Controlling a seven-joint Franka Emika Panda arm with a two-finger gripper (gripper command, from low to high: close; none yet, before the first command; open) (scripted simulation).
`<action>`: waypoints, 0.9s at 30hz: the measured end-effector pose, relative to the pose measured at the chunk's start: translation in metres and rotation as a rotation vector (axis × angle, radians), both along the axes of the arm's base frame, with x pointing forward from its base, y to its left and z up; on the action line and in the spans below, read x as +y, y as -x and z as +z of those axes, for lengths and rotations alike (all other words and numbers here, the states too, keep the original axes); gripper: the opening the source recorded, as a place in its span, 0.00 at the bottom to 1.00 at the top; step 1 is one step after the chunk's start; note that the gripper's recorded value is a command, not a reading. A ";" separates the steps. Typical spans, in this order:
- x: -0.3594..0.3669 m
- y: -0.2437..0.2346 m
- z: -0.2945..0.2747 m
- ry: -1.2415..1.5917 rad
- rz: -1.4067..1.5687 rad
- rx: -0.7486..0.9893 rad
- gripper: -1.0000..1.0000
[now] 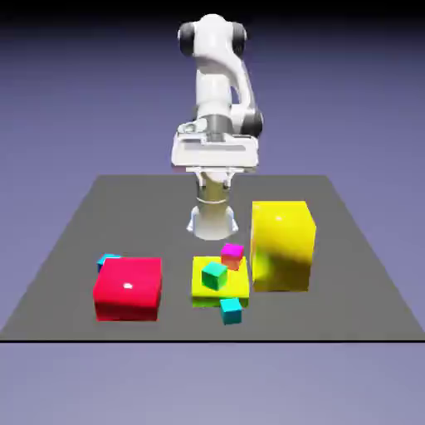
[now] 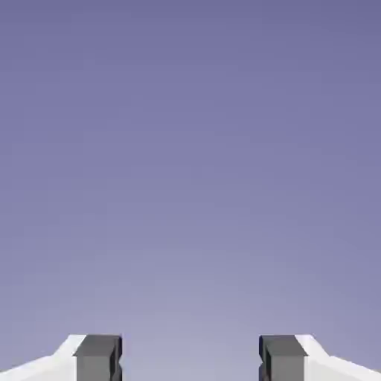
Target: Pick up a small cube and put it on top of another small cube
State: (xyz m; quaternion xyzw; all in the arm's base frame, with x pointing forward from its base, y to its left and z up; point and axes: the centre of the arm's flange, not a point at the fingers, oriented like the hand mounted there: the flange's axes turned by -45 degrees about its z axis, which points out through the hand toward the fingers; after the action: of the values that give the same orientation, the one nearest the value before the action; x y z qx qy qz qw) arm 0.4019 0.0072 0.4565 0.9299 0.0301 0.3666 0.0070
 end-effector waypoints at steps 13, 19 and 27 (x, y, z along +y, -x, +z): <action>0.032 -0.122 -0.048 0.064 0.059 0.495 0.50; 0.045 -0.166 -0.086 0.095 0.077 0.722 0.50; 0.061 -0.209 -0.147 0.135 0.093 1.023 0.50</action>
State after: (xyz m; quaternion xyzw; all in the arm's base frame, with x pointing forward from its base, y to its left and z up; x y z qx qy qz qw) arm 0.6112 0.0685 0.3096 0.9853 0.0946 -0.1380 0.0352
